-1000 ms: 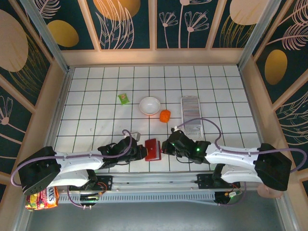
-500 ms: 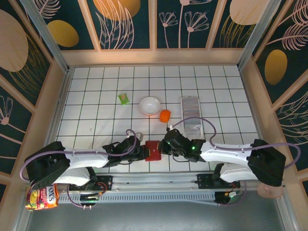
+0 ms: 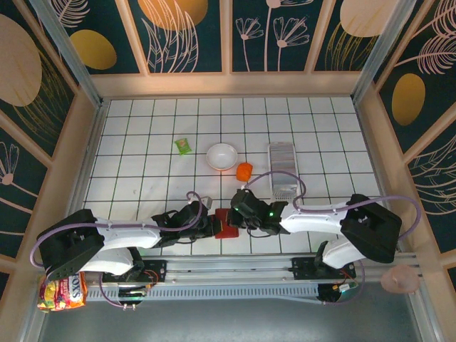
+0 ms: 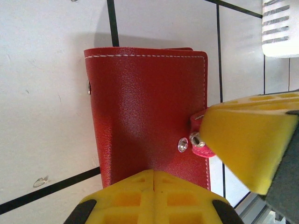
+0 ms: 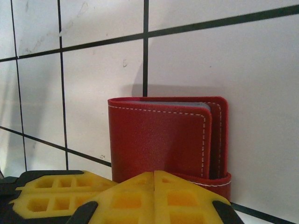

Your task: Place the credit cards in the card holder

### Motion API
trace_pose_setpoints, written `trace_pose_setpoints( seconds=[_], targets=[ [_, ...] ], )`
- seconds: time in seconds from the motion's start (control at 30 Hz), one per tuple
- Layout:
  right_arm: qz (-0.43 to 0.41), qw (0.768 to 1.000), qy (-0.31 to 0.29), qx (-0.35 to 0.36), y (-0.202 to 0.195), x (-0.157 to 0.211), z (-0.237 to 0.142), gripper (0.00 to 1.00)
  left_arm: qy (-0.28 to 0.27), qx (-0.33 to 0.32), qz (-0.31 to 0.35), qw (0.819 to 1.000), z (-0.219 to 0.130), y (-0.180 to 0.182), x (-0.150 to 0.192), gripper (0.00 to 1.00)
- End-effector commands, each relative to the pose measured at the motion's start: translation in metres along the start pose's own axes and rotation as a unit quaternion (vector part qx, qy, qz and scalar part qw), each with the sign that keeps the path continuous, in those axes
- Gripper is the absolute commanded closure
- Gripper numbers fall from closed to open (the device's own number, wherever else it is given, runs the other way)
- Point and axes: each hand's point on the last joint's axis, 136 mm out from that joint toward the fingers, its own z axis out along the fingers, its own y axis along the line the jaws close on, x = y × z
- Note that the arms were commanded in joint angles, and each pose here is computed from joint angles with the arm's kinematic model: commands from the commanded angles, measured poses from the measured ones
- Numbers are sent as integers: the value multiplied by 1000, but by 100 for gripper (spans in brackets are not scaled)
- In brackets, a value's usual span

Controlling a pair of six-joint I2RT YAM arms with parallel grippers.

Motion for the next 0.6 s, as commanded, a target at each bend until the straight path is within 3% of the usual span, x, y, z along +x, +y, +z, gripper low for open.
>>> trace_pose_setpoints(
  seconds=[0.0, 0.27, 0.57],
  targets=[
    [-20, 1000, 13, 13, 1, 8, 2, 100, 7, -25, -6, 1000, 0, 18, 8, 100],
    [-22, 998, 3, 64, -18, 8, -3, 100, 9, -25, -7, 1000, 1, 18, 9, 100],
    [-22, 998, 0, 56, -12, 7, 3, 100, 9, -22, -7, 1000, 1, 17, 9, 100]
  ],
)
